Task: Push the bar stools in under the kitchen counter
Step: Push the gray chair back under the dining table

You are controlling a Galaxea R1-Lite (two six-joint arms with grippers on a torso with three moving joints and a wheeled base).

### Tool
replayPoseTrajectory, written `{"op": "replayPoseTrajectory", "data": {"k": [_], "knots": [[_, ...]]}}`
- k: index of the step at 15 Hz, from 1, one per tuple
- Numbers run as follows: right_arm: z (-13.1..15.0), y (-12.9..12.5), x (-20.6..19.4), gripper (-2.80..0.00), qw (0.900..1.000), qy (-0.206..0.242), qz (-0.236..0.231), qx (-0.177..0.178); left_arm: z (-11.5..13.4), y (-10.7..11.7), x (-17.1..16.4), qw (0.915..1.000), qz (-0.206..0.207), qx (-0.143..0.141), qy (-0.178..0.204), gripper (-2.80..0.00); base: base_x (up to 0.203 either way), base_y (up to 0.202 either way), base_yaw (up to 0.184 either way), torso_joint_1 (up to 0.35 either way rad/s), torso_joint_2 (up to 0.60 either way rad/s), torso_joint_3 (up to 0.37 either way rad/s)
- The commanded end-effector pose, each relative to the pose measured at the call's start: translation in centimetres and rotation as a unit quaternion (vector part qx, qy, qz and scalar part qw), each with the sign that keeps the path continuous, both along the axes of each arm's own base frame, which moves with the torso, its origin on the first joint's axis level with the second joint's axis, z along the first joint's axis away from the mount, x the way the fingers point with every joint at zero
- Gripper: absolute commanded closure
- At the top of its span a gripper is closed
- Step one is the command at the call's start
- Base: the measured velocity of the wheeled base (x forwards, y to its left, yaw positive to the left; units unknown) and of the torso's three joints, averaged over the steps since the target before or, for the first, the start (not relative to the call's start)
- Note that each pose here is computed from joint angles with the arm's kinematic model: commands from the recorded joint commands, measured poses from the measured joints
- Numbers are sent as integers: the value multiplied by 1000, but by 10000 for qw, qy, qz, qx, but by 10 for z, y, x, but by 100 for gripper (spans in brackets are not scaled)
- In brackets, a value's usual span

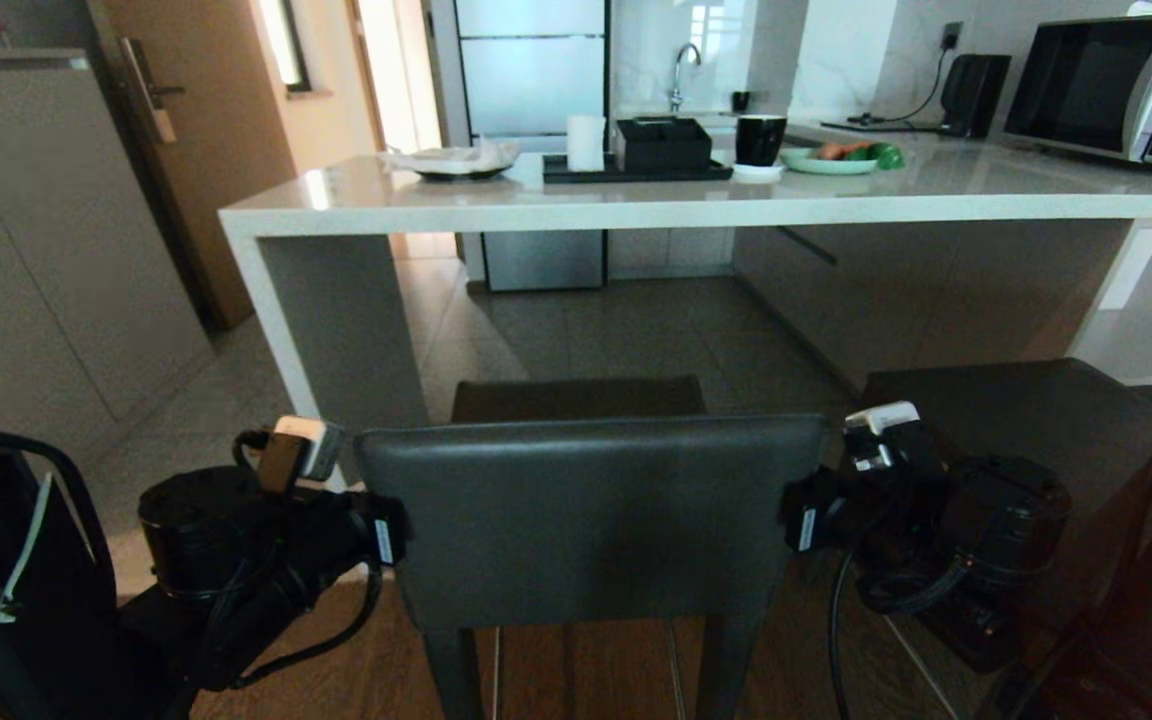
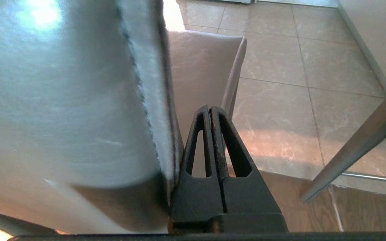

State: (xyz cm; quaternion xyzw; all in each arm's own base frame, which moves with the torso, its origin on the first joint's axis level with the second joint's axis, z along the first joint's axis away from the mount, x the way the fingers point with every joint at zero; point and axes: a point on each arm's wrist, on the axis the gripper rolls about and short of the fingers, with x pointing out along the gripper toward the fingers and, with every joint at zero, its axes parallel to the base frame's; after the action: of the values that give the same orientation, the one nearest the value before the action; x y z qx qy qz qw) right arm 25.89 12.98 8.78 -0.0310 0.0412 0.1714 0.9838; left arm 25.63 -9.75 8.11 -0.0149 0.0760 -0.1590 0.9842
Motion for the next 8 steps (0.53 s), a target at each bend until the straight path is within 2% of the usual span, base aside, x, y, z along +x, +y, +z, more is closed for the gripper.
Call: {"op": "replayPoseTrajectory", "data": {"k": [1,6,8], "knots": [[0,1,0,0,10000,-27,-4,9,-1,-7,0,9999,-115,-3,-13,0,0,0,0,0,0,0],[-4,6,11,0,10000,-67,-71,15,-4,-5,-4,9999,-101,34,72,0,0,0,0,0,0,0],[-9,10,18,0,10000,-43,-68,2,-7,-11,-4,9997,-189,69,113,0,0,0,0,0,0,0]]}}
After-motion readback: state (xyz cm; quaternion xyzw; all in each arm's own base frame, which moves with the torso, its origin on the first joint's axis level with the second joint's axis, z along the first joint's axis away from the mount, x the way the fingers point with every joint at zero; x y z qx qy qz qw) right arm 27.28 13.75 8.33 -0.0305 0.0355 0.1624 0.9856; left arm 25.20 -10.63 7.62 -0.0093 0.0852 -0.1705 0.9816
